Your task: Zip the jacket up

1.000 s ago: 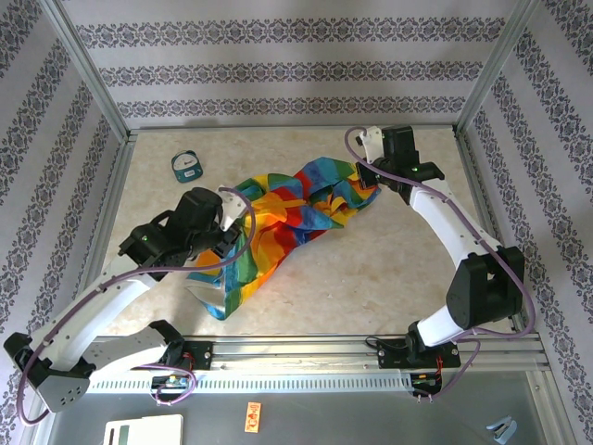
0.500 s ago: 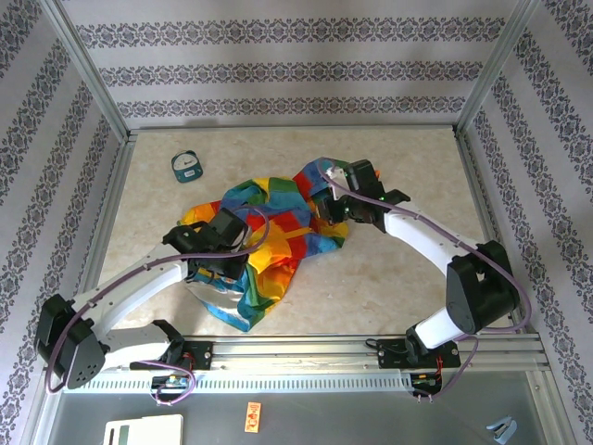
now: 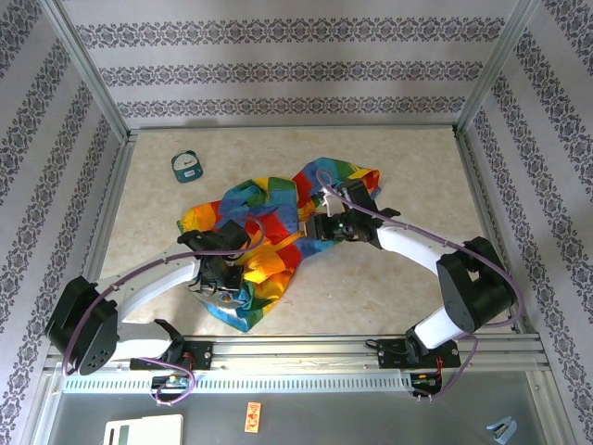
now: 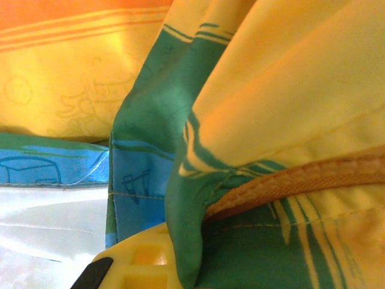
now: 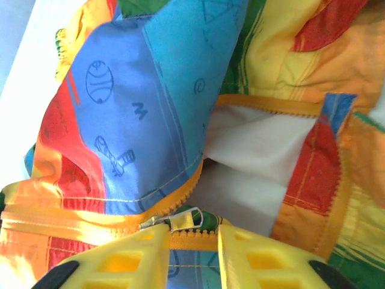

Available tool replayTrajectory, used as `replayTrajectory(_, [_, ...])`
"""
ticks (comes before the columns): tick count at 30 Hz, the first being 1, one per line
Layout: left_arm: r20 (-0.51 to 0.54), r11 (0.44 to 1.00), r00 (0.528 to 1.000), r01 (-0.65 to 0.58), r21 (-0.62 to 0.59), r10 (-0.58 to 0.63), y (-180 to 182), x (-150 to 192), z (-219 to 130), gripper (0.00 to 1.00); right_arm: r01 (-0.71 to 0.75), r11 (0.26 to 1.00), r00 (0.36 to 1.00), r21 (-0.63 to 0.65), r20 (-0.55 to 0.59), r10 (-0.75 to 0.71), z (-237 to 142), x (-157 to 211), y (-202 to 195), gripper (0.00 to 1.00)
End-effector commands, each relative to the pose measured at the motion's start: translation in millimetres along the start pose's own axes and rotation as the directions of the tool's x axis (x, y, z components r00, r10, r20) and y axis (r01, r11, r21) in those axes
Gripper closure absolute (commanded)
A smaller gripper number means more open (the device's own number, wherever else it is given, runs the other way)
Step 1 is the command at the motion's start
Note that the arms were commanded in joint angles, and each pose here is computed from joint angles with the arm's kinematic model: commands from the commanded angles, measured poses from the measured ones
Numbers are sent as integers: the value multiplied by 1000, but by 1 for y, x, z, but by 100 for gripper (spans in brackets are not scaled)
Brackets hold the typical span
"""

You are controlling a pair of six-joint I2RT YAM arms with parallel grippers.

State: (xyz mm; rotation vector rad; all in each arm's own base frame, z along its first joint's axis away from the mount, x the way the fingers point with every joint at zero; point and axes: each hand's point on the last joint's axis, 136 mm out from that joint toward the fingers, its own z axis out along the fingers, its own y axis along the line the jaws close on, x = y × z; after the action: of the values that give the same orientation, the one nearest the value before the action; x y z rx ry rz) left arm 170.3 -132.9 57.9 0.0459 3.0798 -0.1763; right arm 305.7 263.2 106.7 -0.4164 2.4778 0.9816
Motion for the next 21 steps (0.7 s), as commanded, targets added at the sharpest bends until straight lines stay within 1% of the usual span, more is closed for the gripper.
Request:
replayTrajectory(1, [-41, 997, 996, 76, -21, -77, 10, 11, 3, 100, 0, 997, 1000, -77, -15, -1, 13, 5, 18, 70])
replayTrajectory(7, [-63, 993, 991, 116, -27, -118, 15, 18, 6, 100, 18, 990, 999, -141, -28, -23, 29, 7, 41, 67])
replayTrajectory(11, [-58, 992, 990, 126, -20, -127, 16, 22, 7, 100, 53, 981, 998, -186, -33, -60, 34, 8, 62, 63])
replayTrajectory(16, [-70, 990, 988, 136, -31, -138, 20, 27, 10, 100, 99, 962, 994, -255, -21, -108, 33, 7, 86, 62])
replayTrajectory(21, [-60, 989, 988, 141, -34, -143, 21, 27, 9, 100, 115, 960, 993, -254, -10, -121, 20, 6, 89, 65])
